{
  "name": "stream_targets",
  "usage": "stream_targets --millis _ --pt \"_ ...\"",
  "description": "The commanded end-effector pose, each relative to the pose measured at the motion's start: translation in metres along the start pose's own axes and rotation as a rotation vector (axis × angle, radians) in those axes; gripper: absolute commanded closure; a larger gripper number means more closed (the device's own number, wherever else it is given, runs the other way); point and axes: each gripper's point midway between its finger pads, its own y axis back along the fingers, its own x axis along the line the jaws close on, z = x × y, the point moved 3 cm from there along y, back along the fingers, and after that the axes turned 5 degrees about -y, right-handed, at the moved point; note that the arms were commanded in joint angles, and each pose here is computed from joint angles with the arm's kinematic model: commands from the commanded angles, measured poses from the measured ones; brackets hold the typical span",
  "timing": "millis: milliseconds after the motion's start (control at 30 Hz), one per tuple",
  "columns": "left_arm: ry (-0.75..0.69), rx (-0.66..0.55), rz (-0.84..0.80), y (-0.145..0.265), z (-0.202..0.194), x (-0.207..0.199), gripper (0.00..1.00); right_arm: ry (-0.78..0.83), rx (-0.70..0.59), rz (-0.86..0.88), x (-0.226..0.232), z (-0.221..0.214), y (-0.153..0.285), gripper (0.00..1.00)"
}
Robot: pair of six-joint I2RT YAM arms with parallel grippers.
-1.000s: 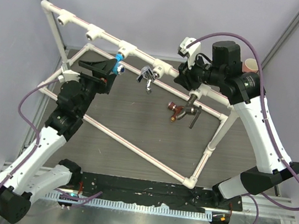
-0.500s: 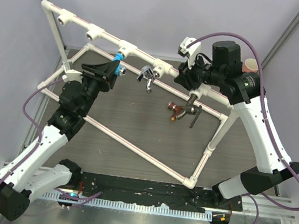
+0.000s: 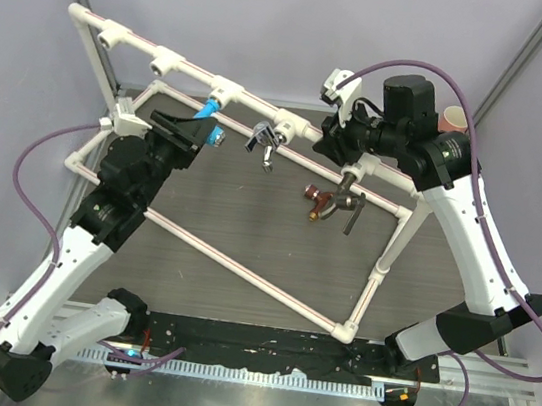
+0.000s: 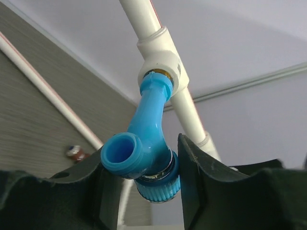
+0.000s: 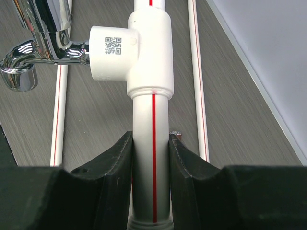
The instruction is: Install the water faucets
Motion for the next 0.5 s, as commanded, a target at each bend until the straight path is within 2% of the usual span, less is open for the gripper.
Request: stream_targets --millis 0,167,267,300,467 --pt "-0.683 -0.050 0.012 0.017 0.037 -0.009 0.96 -0.040 0.038 0.038 0.005 -0.013 -0.014 0.99" --pt "-1.095 0.033 0.021 0.009 0.037 0.007 0.98 -0.043 0.037 0.042 0.005 -0.013 -0.015 0.99" --pt "-1.242 0.066 0.043 0.007 0.036 0.014 0.99 -0.040 0.036 0.040 0.005 -0.013 -0.014 0.99" --pt "-1.348 0.071 0.039 0.008 0.038 0.015 0.98 -0.040 0.036 0.040 0.005 -0.013 -0.014 0.99" --pt "-1.683 0.091 0.040 0.014 0.027 0.010 0.98 -0.043 0.040 0.041 0.004 -0.014 -0.016 0.99"
